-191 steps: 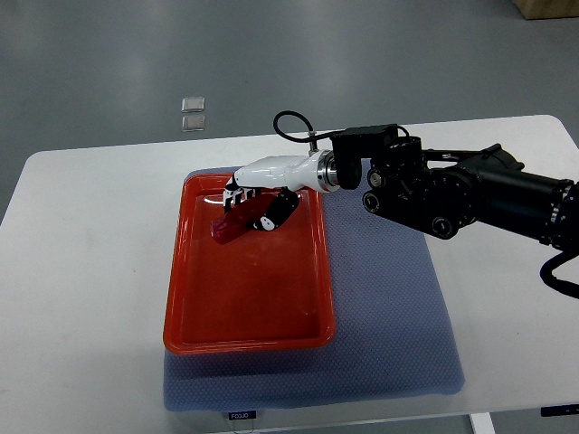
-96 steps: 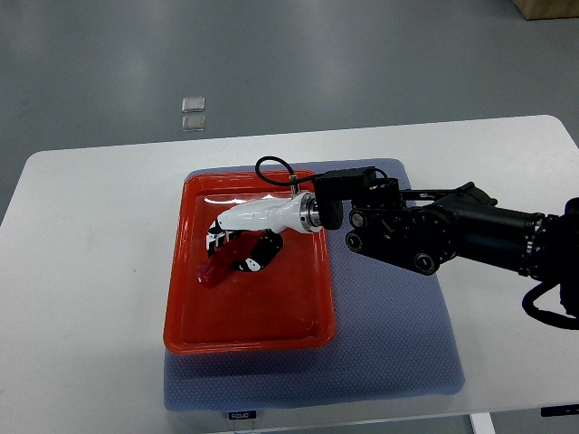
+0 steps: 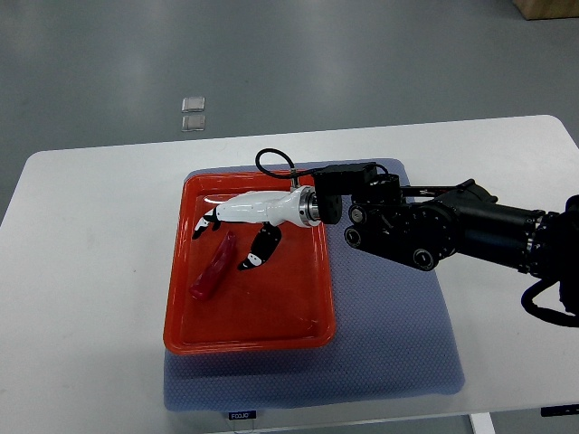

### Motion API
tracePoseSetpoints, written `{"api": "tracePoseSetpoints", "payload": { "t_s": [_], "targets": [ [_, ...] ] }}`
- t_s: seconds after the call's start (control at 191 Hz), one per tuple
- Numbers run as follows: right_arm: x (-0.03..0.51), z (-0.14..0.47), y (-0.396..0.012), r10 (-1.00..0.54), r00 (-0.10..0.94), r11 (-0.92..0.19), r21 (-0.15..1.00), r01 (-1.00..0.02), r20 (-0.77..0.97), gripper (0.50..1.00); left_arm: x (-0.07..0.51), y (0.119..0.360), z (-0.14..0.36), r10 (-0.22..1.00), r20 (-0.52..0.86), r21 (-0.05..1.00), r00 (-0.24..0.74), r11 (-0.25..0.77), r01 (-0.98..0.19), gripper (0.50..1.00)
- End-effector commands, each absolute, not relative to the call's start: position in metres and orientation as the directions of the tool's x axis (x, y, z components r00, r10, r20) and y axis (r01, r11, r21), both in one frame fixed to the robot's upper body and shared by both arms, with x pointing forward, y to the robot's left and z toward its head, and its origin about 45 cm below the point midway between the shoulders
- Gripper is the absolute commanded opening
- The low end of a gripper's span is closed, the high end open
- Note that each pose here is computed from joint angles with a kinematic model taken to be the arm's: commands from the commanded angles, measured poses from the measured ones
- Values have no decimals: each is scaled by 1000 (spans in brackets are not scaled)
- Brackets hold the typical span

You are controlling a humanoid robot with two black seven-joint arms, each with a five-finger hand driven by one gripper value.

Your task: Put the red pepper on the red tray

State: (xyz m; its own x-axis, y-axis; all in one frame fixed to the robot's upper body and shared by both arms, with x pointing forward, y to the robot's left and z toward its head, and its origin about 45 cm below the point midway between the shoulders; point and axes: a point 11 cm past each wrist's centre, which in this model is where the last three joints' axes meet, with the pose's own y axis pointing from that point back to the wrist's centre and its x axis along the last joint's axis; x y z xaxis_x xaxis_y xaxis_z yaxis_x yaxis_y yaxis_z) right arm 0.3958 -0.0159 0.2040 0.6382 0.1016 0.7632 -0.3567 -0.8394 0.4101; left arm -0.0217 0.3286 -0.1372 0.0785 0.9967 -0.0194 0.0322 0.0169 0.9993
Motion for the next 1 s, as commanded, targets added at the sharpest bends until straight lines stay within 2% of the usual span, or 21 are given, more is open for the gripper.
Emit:
{"api": "tracePoseSetpoints", "payload": {
  "t_s": [0.0,0.125,0.209,0.345,0.481,0.575,0.679,0.799,0.993],
  "targets": [
    [403,217,-16,69,622,-845,377,-380,780,895,-22,328,-137,997,-20,999,78,18,32,1000],
    [416,241,-16,-8,608,-854,311,-417,794,895,-22,329,-137,997,-19,999,78,16,32,1000],
    [430,253,-30,-81,601,-841,269,-470,795,895,-22,328,-137,997,-20,999,80,18,32,1000],
    [462,285,-57,-350,617,-793,128,-596,705,895,-22,328,-137,997,-20,999,80,18,32,1000],
    [486,293,-95,-628,607,-688,17,-726,487,895,-22,328,-137,997,-20,999,78,18,32,1000],
    [499,294,-130,-774,551,-590,-38,-806,312,897,-22,329,-137,997,-19,999,78,16,32,1000],
    [502,281,-166,-861,485,-497,-48,-867,154,895,-22,329,-137,997,-19,999,78,16,32,1000],
    [503,269,-196,-913,409,-408,-49,-912,-5,895,-22,328,-137,997,-20,999,78,18,32,1000],
    [509,242,-249,-947,195,-205,14,-979,-255,895,-22,328,-137,997,-20,999,78,18,32,1000]
  ]
}}
